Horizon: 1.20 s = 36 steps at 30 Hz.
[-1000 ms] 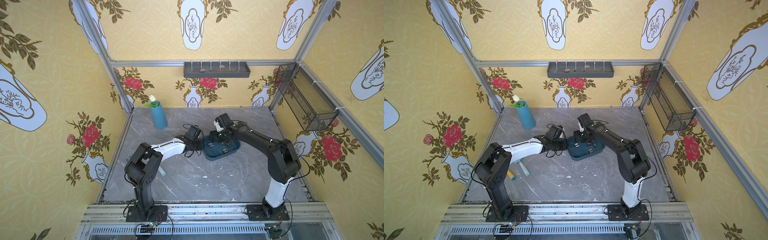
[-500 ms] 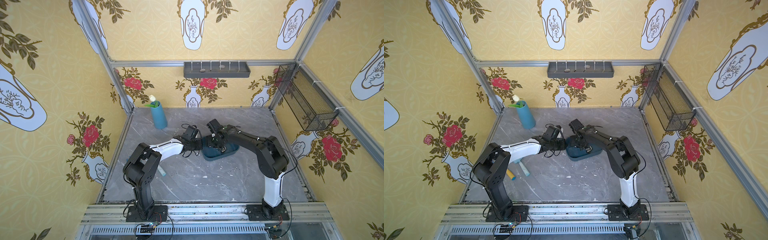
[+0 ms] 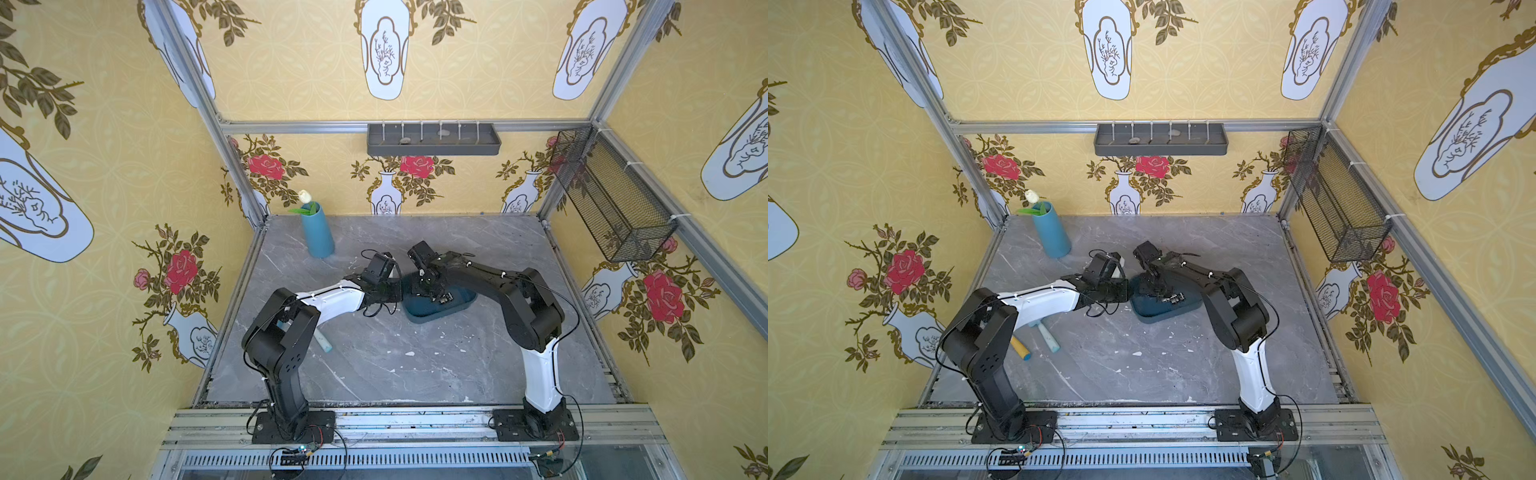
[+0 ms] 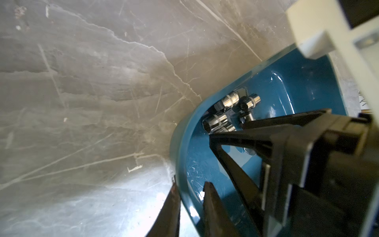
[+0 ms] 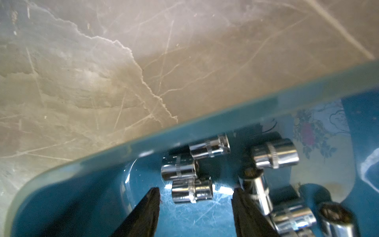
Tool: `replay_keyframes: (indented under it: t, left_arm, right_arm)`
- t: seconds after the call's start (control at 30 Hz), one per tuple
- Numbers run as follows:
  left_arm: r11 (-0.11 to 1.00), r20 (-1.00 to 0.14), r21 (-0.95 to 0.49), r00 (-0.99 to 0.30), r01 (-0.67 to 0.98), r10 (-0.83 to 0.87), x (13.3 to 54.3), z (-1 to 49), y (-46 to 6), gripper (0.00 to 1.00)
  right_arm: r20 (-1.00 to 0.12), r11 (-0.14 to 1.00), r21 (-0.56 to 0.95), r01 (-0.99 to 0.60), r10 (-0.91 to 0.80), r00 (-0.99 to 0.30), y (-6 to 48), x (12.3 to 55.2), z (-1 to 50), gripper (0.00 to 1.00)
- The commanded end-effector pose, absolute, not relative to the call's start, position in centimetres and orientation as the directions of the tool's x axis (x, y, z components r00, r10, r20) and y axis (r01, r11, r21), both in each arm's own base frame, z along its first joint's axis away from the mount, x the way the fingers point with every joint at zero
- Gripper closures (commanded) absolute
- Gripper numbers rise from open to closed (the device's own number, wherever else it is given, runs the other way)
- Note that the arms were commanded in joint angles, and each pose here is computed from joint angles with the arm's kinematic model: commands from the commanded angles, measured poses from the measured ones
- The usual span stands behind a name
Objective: Take out the socket from the storage box
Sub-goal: Pick up the socket head from the storage box.
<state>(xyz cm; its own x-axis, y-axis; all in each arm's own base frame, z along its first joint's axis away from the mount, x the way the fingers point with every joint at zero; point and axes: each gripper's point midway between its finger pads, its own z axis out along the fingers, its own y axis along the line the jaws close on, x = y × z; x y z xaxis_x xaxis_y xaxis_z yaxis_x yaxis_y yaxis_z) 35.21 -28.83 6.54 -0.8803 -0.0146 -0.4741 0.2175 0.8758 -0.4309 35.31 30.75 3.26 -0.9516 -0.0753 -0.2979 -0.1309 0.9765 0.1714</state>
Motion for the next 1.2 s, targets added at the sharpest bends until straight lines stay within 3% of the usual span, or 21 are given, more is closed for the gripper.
replay_keyframes:
  t: [0.0, 0.3, 0.73, 1.17]
  left_arm:
    - [0.88, -0.452, -0.42, -0.892, 0.222, 0.009, 34.5, 5.8, -28.5, 0.76]
    - [0.875, -0.456, -0.428, -0.89, 0.225, 0.006, 34.5, 5.9, -28.6, 0.76]
    - [0.874, -0.459, -0.431, -0.888, 0.226, 0.003, 34.4, 6.1, -28.5, 0.76]
    - [0.88, -0.457, -0.423, -0.89, 0.217, 0.0, 34.4, 5.9, -28.2, 0.76]
  right_arm:
    - [-0.315, 0.975, 0.159, -0.156, -0.099, -0.944, 31.0, 35.7, 3.1, 0.41]
    - [-0.304, 0.974, 0.148, -0.174, -0.123, -0.945, 31.6, 35.8, 2.4, 0.47]
    - [-0.3, 0.979, 0.132, -0.158, -0.113, -0.947, 31.3, 35.9, 2.3, 0.68]
    - [-0.376, 0.974, 0.167, -0.155, -0.083, -0.923, 29.6, 36.1, 8.6, 0.69]
